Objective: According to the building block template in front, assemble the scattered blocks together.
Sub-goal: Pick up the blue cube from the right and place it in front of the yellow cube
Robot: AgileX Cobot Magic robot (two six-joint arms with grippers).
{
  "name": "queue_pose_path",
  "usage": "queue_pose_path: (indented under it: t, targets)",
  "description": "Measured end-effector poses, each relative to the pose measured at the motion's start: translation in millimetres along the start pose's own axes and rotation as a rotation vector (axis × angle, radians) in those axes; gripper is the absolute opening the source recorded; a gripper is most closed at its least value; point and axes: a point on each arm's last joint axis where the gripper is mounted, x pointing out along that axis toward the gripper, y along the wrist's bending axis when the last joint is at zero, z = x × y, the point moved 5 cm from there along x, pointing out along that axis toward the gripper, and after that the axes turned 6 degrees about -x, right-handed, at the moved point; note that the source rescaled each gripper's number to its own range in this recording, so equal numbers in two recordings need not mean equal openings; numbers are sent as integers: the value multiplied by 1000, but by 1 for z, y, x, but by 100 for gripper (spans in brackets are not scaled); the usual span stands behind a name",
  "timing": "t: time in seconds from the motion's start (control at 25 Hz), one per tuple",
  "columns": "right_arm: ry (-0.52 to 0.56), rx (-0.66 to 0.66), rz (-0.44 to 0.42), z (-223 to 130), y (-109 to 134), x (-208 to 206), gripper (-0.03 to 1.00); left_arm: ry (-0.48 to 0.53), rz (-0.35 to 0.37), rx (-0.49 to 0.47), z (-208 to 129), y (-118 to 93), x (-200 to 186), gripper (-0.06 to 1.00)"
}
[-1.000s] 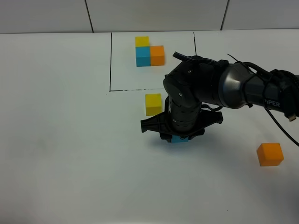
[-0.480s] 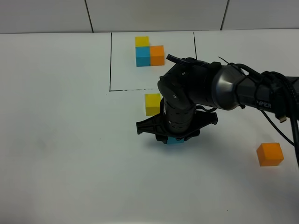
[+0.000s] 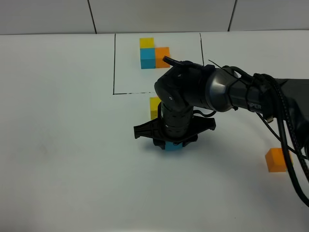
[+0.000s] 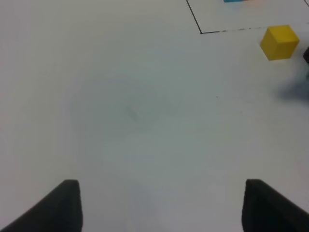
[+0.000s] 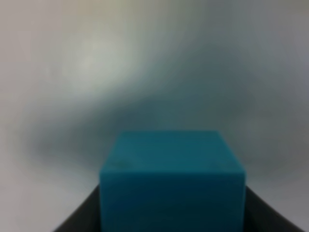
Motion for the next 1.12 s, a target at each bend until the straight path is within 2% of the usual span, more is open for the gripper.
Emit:
queue_pose_path:
  t: [0.24,0.4,0.8,1.12]
  targets:
    - [8,4,34,12,24,9,2,0,0,0,0,0,0,48]
    - [15,17,49,19,31,20,2,0,0,0,0,0,0,48]
    - [10,50,61,25,29,28,2,0,0,0,0,0,0,48]
    - [-10,85,75,35,18,28,2,0,0,0,0,0,0,48]
